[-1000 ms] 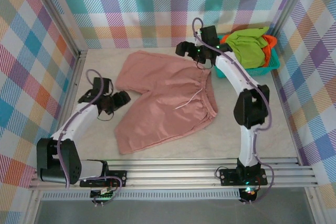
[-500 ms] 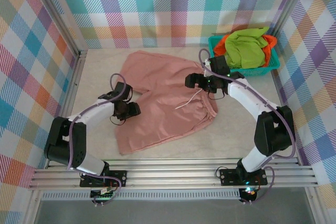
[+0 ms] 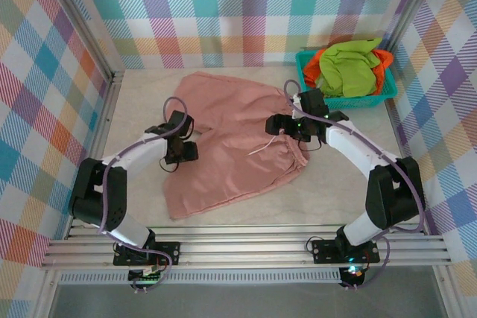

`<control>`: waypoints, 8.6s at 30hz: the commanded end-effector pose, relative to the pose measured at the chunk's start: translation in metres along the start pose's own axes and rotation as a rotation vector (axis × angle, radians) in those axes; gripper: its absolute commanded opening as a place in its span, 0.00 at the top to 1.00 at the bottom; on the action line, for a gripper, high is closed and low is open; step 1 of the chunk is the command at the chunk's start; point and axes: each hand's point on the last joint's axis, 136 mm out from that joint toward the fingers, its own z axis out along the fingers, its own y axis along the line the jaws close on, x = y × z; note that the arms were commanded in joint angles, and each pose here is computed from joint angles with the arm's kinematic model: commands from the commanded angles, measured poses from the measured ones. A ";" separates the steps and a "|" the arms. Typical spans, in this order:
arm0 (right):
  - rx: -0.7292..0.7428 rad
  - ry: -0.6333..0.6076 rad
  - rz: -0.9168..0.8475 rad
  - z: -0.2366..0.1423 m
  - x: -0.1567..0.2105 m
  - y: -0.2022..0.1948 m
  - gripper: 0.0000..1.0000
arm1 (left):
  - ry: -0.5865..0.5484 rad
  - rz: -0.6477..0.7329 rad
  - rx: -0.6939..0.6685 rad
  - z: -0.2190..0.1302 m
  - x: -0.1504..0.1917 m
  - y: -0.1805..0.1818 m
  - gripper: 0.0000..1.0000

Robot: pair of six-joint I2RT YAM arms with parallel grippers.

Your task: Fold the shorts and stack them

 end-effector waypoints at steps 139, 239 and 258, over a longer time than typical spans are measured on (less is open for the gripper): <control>-0.132 0.133 0.063 0.015 0.044 0.011 0.00 | -0.096 -0.347 0.462 -0.026 -0.015 -0.031 0.00; 0.049 0.009 -0.118 0.049 -0.077 0.020 0.01 | -0.180 -0.570 0.262 -0.084 0.034 0.063 0.00; 0.128 0.097 -0.105 0.130 -0.097 -0.012 0.01 | -0.215 -0.574 0.262 -0.010 -0.124 0.080 0.18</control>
